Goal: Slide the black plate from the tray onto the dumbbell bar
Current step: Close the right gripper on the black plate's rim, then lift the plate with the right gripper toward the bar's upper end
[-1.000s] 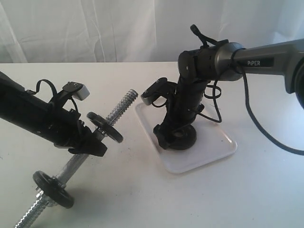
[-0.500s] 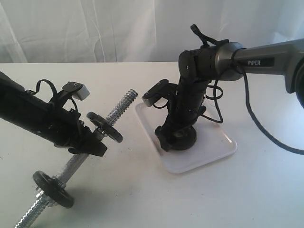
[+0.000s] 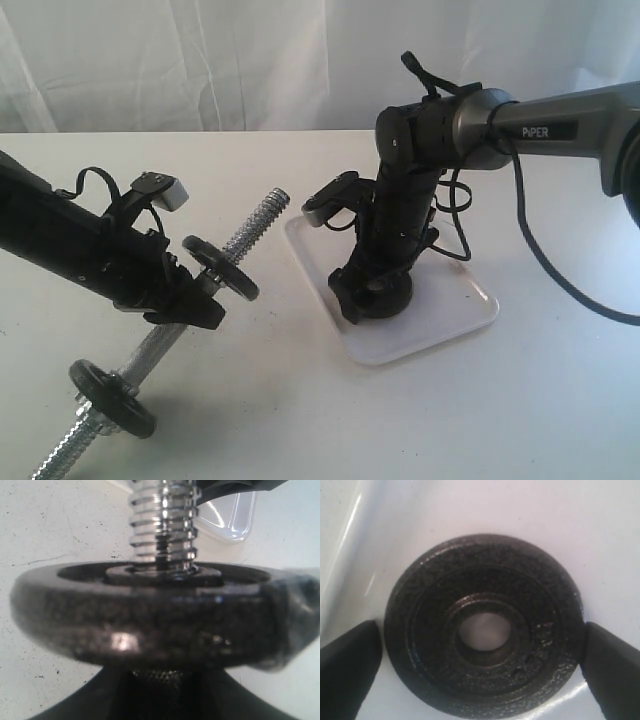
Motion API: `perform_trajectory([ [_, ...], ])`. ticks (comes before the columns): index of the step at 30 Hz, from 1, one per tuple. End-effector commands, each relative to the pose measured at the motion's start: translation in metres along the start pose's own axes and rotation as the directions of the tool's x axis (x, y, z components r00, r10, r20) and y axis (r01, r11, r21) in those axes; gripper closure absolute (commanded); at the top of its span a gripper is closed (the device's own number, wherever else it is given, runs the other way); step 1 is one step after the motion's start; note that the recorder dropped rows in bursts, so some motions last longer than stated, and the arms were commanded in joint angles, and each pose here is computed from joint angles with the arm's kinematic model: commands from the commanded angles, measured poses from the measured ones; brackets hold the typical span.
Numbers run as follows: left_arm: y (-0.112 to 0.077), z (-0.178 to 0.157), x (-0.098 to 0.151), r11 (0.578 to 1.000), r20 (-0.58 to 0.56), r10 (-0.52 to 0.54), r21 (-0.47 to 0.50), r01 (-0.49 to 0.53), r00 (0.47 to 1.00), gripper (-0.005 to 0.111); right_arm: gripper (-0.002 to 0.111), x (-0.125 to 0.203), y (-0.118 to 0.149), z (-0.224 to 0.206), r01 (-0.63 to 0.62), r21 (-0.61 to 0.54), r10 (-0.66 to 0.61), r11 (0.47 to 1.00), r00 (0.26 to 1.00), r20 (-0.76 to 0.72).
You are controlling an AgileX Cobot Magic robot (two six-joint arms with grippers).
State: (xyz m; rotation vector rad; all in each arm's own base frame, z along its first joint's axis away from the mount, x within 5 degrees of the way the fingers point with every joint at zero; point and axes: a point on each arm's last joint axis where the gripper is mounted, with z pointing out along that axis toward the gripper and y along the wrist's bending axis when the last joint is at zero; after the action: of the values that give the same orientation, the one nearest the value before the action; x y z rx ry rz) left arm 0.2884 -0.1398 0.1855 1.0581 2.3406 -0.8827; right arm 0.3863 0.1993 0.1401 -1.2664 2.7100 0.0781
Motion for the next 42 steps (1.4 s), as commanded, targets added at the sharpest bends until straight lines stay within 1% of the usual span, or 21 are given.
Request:
perform_trajectory([
  [1, -0.018, -0.017, -0.021, 0.996, 0.124, -0.033, 0.081, 0.023, 0.992, 0.107, 0.003, -0.002, -0.001, 0.001, -0.014, 0.014, 0.014, 1.0, 1.0, 0.013],
  [13, -0.018, -0.017, -0.021, 0.996, 0.124, -0.033, 0.081, 0.023, 0.992, 0.107, 0.003, -0.003, -0.002, 0.001, -0.02, 0.022, 0.02, 1.0, 0.999, 0.032],
  [15, -0.018, -0.017, -0.021, 0.996, 0.124, -0.033, 0.081, 0.023, 0.992, 0.107, 0.007, -0.003, -0.002, 0.001, -0.02, 0.022, 0.02, 1.0, 0.999, 0.031],
  [17, -0.018, -0.017, -0.021, 0.996, 0.124, -0.033, 0.081, 0.023, 0.992, 0.107, 0.013, -0.003, -0.002, 0.002, -0.028, 0.022, 0.027, 0.999, 0.999, 0.031],
  [20, -0.018, -0.017, -0.021, 0.997, 0.125, -0.033, 0.077, 0.023, 0.992, 0.107, 0.032, -0.002, -0.001, 0.004, -0.032, 0.02, 0.032, 0.999, 0.999, 0.026],
  [23, -0.018, -0.017, -0.021, 0.997, 0.125, -0.033, 0.077, 0.023, 0.992, 0.107, 0.064, -0.001, -0.001, 0.004, -0.046, 0.016, 0.045, 0.999, 0.999, 0.018],
  [26, -0.018, -0.017, -0.021, 0.997, 0.125, -0.033, 0.077, 0.023, 0.992, 0.107, 0.102, 0.0, 0.0, 0.004, -0.05, 0.007, 0.05, 0.999, 0.999, 0.004],
  [27, -0.018, -0.017, -0.021, 0.997, 0.125, -0.033, 0.077, 0.023, 0.992, 0.107, 0.108, 0.0, 0.0, 0.004, -0.059, 0.006, 0.059, 0.998, 0.998, 0.002],
  [34, -0.018, -0.017, -0.021, 0.997, 0.125, -0.033, 0.077, 0.023, 0.992, 0.107, 0.108, 0.001, 0.0, 0.003, -0.156, 0.002, 0.156, 0.988, 0.988, -0.011],
  [39, -0.018, -0.017, -0.021, 0.997, 0.126, -0.033, 0.075, 0.024, 0.992, 0.107, 0.108, 0.008, 0.0, -0.007, -0.159, -0.033, 0.154, 0.987, 0.98, -0.128],
  [42, -0.018, -0.017, -0.021, 0.997, 0.121, -0.028, 0.071, 0.019, 0.992, 0.107, 0.108, 0.009, -0.005, -0.014, -0.209, -0.071, 0.198, 0.975, 0.971, -0.134],
])
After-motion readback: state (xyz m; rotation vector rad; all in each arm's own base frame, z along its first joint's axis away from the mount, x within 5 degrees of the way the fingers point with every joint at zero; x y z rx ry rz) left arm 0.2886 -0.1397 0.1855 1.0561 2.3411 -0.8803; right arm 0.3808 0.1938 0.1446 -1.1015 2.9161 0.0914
